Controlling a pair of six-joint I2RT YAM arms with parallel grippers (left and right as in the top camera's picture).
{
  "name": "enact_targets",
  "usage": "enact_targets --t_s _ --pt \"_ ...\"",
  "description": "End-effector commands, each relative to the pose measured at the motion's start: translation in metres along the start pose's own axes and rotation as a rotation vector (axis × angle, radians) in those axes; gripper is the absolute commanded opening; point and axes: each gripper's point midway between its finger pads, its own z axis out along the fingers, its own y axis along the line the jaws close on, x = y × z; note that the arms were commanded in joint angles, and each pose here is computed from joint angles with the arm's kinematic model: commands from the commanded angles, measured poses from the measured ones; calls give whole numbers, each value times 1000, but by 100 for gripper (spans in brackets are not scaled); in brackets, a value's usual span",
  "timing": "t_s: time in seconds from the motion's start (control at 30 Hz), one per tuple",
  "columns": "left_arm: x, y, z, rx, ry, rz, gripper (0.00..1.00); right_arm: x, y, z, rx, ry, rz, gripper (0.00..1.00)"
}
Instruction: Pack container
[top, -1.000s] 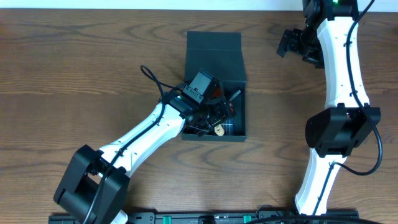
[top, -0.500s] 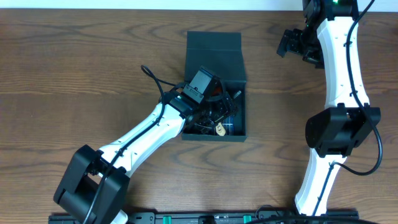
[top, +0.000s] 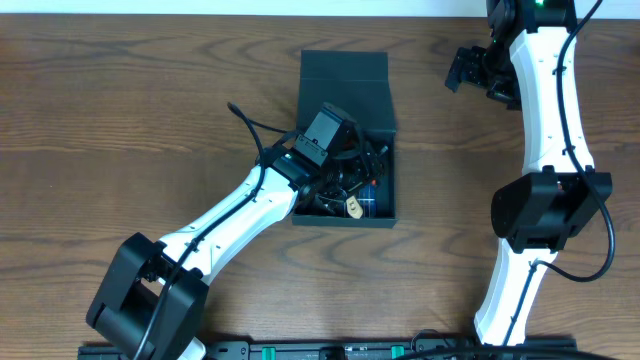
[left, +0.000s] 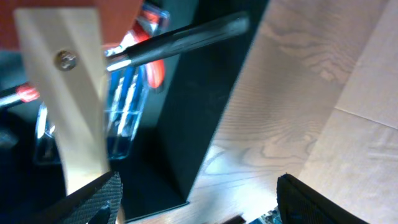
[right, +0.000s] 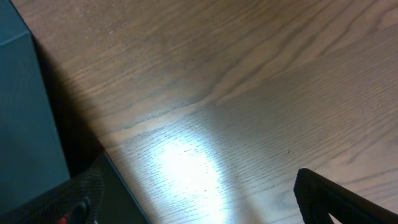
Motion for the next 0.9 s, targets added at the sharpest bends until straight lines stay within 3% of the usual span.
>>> enact_targets --t_s 0.0,0.33,0.57,0.87 --pt "-6 -8 -4 25 -4 24 78 -3 0 -6 0 -23 -7 99" --pt "-31 31 -18 -94 -52 -71 78 -3 0 -6 0 -23 -7 99" --pt "-7 58 -18 -215 17 -80 79 -3 0 -6 0 -23 -8 99" --pt "2 51 -15 -191 50 -67 78 -3 0 -6 0 -23 -8 99"
